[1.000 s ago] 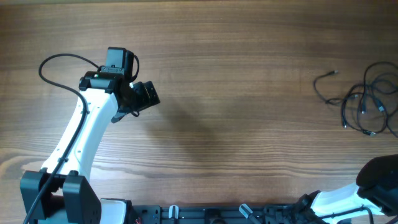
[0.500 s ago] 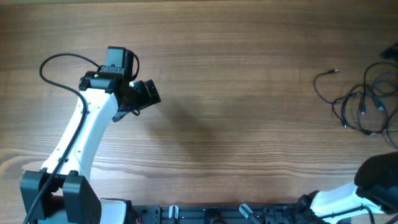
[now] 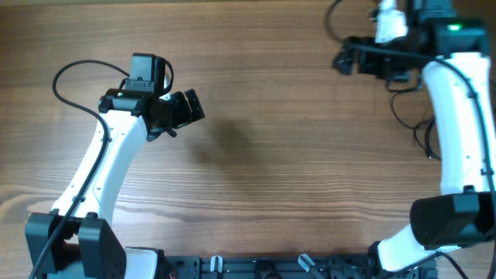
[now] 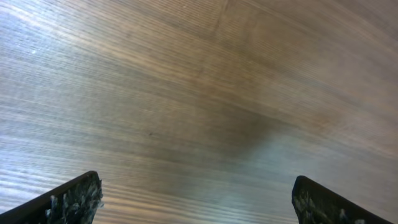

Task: Untangle cables

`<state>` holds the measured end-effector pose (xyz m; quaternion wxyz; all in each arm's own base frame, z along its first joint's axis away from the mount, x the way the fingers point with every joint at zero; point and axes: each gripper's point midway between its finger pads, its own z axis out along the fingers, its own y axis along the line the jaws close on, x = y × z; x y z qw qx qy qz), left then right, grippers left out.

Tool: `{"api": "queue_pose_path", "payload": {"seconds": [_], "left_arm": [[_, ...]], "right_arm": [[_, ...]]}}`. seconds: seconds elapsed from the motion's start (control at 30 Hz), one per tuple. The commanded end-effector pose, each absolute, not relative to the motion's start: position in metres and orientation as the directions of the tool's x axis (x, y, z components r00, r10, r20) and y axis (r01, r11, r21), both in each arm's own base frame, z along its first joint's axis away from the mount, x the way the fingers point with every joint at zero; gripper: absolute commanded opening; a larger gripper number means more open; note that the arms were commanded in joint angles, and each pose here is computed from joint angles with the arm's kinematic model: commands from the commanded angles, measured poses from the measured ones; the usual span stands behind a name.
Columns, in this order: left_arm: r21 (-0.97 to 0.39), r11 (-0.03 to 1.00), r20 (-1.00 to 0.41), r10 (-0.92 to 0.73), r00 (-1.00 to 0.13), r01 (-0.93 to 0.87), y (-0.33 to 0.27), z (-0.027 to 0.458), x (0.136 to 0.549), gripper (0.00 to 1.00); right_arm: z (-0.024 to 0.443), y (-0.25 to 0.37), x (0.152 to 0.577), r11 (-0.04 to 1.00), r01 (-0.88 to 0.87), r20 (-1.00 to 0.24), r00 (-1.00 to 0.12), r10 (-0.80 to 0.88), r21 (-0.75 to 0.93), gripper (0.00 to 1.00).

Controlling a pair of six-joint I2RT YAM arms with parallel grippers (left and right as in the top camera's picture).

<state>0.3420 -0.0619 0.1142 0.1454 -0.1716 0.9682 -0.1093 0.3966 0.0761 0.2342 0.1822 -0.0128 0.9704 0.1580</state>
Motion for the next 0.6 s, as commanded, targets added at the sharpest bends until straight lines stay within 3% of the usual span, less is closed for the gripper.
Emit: {"api": "queue_pose_path", "payload": {"seconds": [0.0,0.13,0.37,0.57], "left_arm": [[-0.158,0.938,-0.234,-0.338,-0.911,-0.308,-0.047,0.107,0.331,1.0],[-0.086,0.94,-0.142,-0.339,-0.93,-0.33,-0.039,0.1,0.304,1.0],[-0.019,0.942,-0.033,-0.337,-0.941,-0.336,-0.033,0.097,0.273,1.0],[-0.008,0.942,-0.013,-0.336,-0.942,-0.336,-0.032,0.101,0.26,1.0]], "right_arm": [[0.218,0.099,0.387,0.967,-0.155,-0.326,-0.942,-0.082,0.204,1.0],[0.212,0.117,0.363,0.96,-0.194,-0.252,-0.958,-0.14,0.201,1.0],[0.202,0.095,0.328,0.984,-0.14,-0.093,-0.987,-0.13,0.109,1.0],[0.197,0.087,0.314,0.989,-0.12,-0.061,-0.991,-0.115,0.082,1.0]]}}
